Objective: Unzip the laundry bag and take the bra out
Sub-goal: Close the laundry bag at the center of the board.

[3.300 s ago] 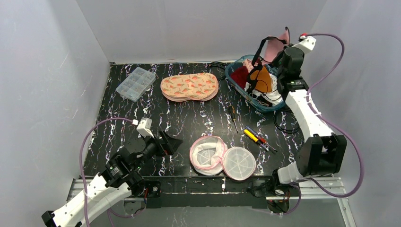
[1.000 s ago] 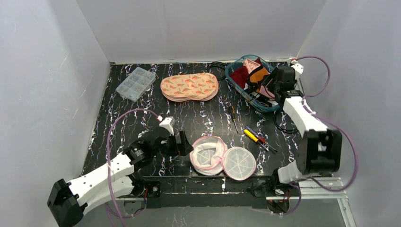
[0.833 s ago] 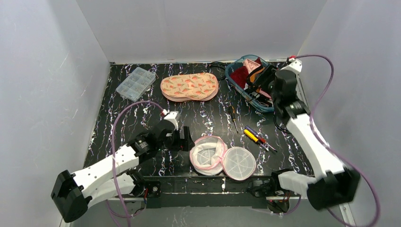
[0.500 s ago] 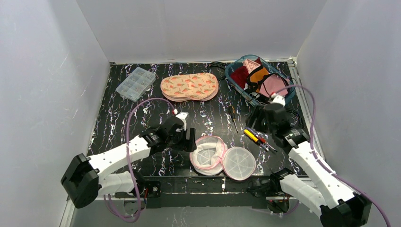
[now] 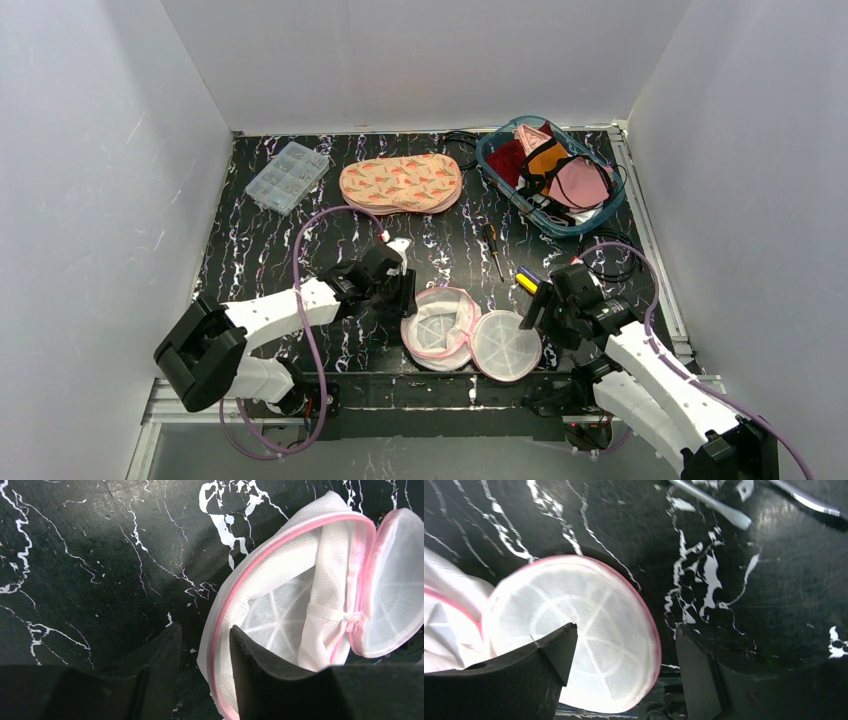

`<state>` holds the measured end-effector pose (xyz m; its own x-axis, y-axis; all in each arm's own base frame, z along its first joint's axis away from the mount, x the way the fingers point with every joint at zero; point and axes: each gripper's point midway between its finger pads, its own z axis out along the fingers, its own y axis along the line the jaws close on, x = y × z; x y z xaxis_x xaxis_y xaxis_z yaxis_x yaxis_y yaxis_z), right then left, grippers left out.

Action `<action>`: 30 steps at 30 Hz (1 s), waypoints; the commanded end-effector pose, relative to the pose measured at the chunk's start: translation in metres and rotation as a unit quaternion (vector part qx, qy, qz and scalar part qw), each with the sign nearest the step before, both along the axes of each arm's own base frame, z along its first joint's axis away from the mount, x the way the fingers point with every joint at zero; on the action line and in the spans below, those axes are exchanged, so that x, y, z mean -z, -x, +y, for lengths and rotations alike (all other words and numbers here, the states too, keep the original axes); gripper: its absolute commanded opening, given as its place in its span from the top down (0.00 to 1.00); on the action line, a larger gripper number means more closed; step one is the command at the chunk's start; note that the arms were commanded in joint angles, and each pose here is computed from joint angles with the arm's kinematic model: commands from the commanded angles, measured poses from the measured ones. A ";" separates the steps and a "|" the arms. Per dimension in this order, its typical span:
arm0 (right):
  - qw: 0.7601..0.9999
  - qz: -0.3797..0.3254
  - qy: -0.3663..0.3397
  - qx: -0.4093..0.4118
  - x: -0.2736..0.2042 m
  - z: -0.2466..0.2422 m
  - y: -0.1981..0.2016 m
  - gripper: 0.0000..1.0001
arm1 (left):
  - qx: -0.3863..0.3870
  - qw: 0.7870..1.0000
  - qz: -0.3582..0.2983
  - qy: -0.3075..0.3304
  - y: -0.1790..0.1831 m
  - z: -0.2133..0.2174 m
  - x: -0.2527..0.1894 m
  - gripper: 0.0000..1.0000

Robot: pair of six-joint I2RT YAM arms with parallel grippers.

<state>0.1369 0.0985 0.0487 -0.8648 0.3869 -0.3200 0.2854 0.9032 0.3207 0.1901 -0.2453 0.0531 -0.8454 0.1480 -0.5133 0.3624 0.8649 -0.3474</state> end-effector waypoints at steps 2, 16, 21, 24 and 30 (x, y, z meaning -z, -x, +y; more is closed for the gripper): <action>0.999 0.047 -0.017 0.018 0.015 0.000 0.024 0.20 | -0.005 1.000 -0.002 0.020 -0.001 -0.004 0.001 0.75; 0.996 0.037 -0.085 -0.017 0.016 0.026 0.025 0.72 | -0.039 0.998 -0.024 0.047 0.002 0.007 -0.011 1.00; 0.988 -0.104 -0.101 -0.044 -0.063 0.036 -0.022 0.99 | -0.041 0.995 -0.046 0.075 0.003 0.008 -0.046 1.00; 0.984 -0.154 -0.053 -0.077 -0.120 0.034 -0.050 0.99 | -0.055 0.992 -0.079 0.076 -0.003 0.017 -0.081 1.00; 0.965 -0.229 0.066 -0.112 -0.222 0.019 -0.104 0.99 | -0.083 0.985 -0.136 0.064 -0.009 0.040 -0.156 1.00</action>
